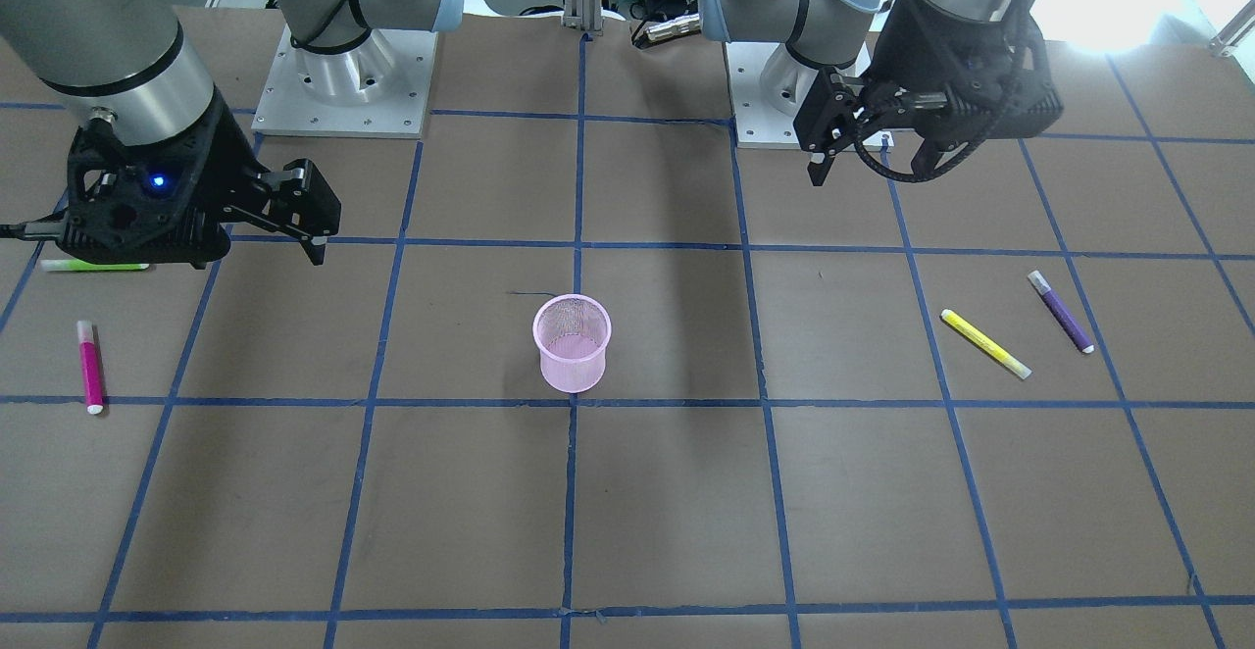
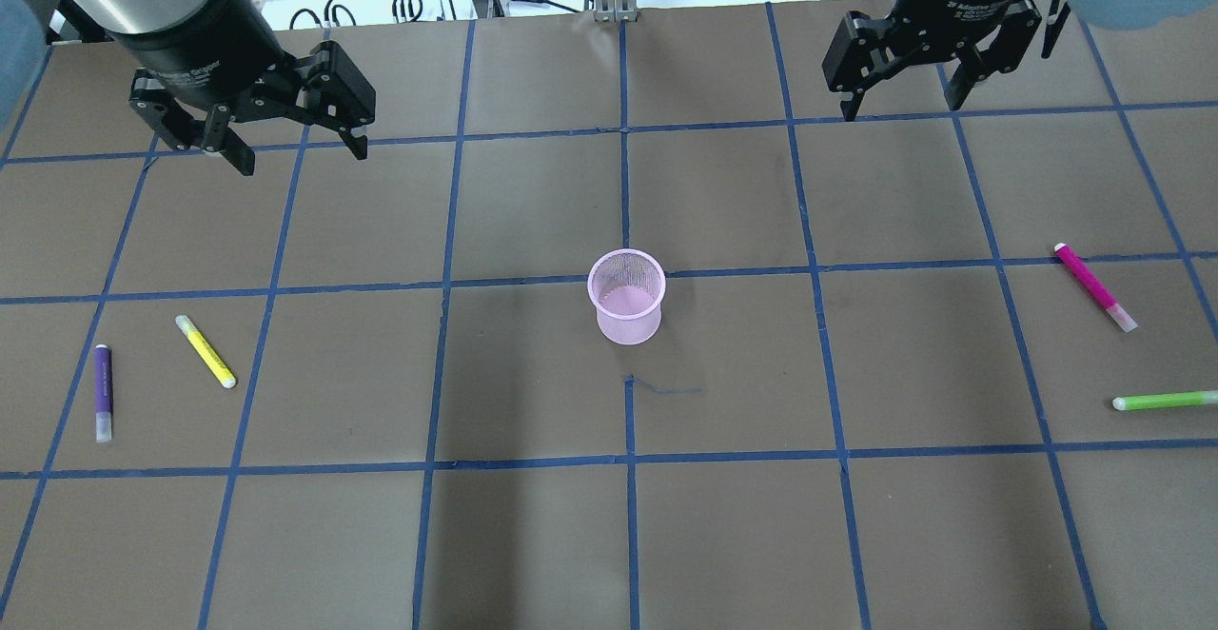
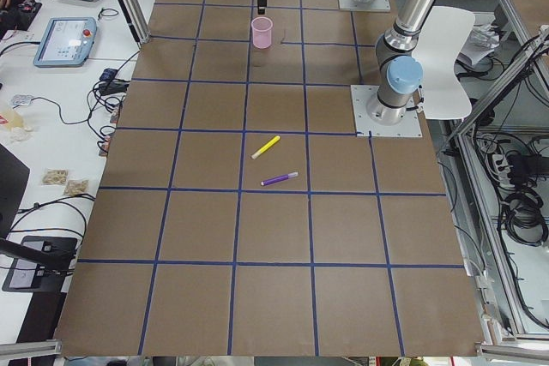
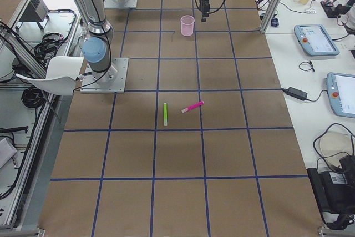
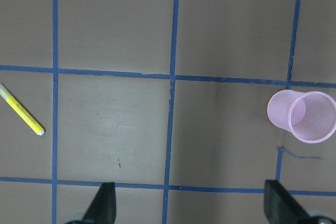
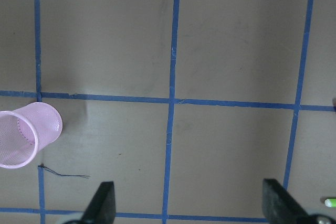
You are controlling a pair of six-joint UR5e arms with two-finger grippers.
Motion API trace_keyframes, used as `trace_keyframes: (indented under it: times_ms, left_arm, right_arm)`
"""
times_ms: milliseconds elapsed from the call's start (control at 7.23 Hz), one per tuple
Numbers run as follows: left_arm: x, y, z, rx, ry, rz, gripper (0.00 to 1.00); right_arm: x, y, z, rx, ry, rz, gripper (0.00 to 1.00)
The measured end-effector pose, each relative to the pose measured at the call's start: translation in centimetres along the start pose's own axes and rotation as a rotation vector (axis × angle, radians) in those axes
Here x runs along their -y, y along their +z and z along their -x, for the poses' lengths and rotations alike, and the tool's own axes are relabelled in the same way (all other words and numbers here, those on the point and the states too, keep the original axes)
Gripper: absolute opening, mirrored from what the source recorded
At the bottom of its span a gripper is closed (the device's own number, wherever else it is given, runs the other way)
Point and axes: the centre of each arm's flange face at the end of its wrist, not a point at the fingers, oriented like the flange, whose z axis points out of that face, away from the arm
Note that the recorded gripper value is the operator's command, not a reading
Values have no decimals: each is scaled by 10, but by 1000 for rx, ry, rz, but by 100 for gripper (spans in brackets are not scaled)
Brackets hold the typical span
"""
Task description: Insert purple and pink pens into pink cup
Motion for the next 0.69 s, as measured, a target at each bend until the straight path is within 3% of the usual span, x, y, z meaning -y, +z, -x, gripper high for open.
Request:
trace_keyframes:
  times_ms: [138,415,691]
  left_arm:
    - [4,0,11,2,-45,-1,100]
    - [17,3,52,30,-184,0,100]
    - [31,21,127,47,-336,35,100]
  right_arm:
    - [3,4,-26,1,1,8,100]
    - [2,34,-139,18,38,53,99]
    - [5,109,-246,18,22,47,100]
